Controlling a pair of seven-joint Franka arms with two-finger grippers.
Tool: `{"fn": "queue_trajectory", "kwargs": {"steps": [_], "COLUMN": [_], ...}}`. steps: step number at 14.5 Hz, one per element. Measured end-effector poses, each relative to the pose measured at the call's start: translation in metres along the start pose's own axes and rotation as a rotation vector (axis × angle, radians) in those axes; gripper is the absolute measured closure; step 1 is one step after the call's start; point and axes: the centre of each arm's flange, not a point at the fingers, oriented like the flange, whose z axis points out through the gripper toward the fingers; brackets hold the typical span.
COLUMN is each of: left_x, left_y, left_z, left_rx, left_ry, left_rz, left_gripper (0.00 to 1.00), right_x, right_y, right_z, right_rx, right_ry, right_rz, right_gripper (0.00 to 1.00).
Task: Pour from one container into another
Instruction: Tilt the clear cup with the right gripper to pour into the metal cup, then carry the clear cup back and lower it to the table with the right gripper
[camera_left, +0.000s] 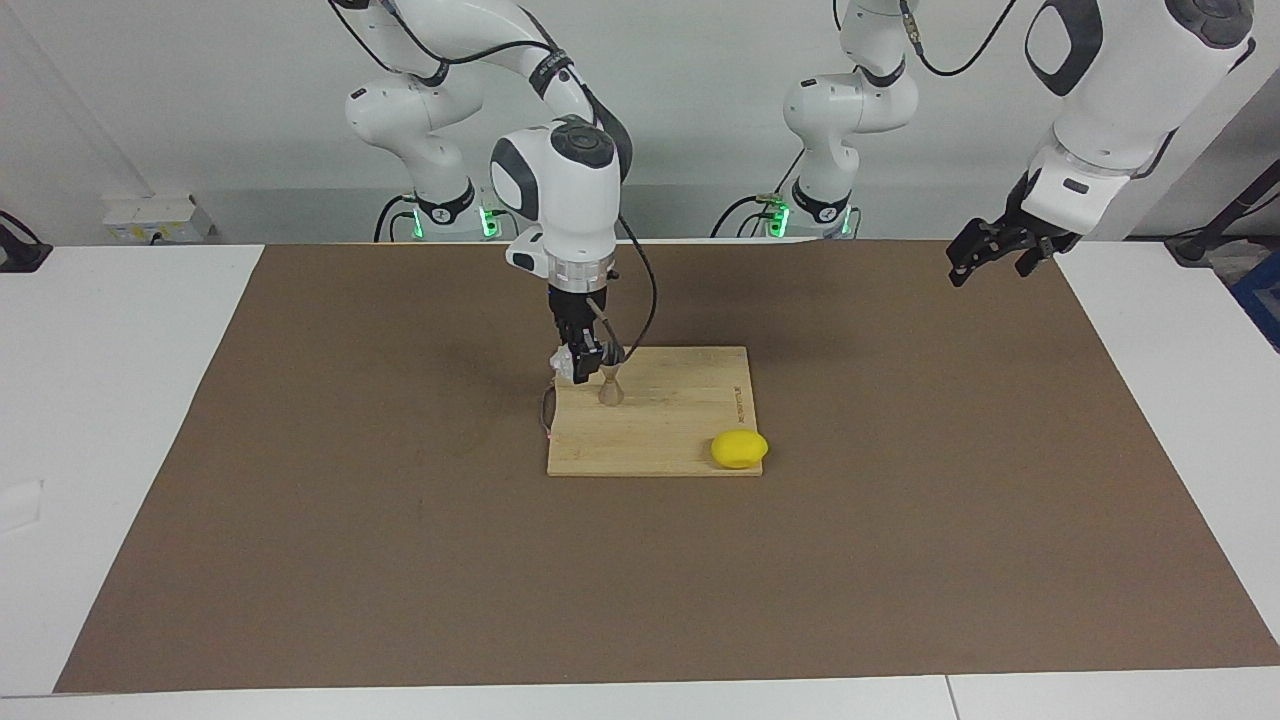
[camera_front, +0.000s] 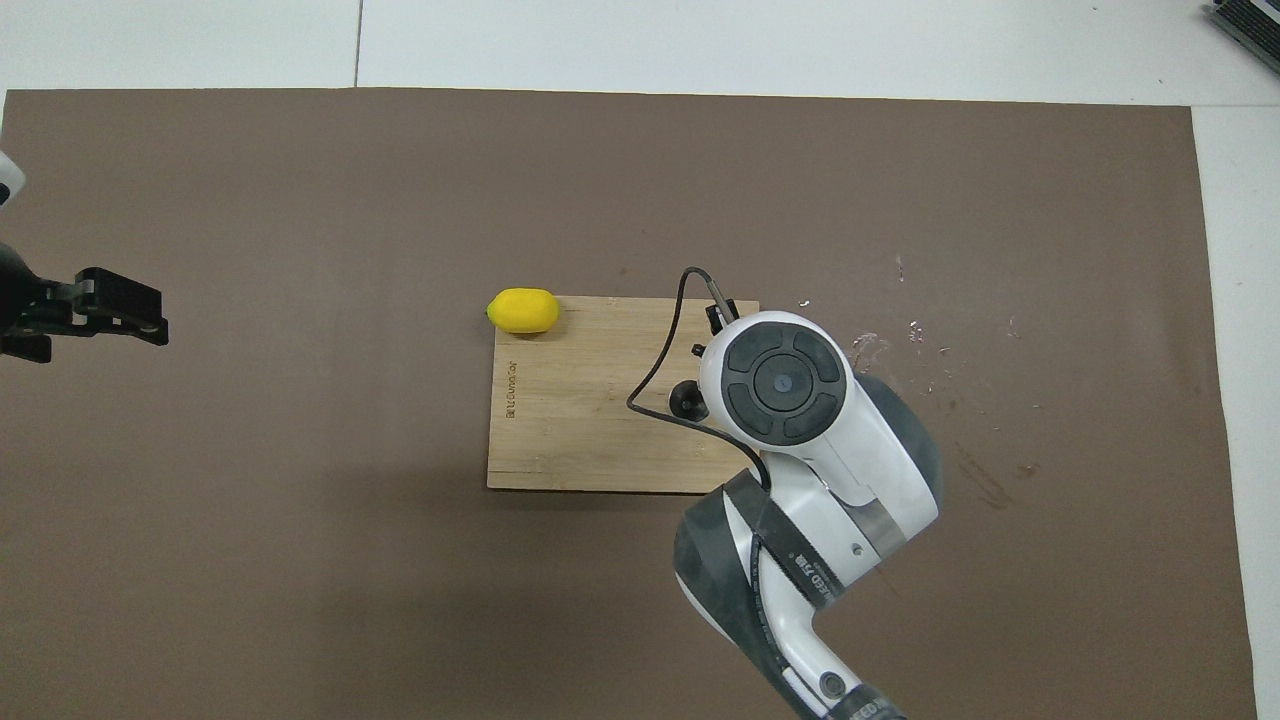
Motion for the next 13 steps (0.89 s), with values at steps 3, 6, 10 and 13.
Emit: {"fn": "queue_trajectory", "kwargs": {"steps": [3,6,10,13], "left_x": [0.003,0.006,0.008,0.008], "left_y": [-0.006,-0.012,-0.011,-0.010], "left_z": [-0.002,-0.004,-0.006,-0.006], "left_rx": [-0.004,-0.007,-0.009,-0.009], "left_ry": [0.022,0.043,0.060,0.066], "left_rz": [-0.012,-0.023,-0.021,-0.019], "left_gripper": [0.00,0.00,0.00,0.00], "right_x": [0.001,0.008,0.023,0.045], "right_y": [0.000,0.000,0.001,0.005], "right_z": [0.001,0.003,0.012,0.027], "right_rx": [-0.012,-0.030,-0.062,-0.102], "right_ry": [-0.032,-0.076,-0.133,-0.221], "right_rz": [0.027,0.068,0.115,0.136], "right_gripper": [0.49,0.49,0.49,0.49]}}
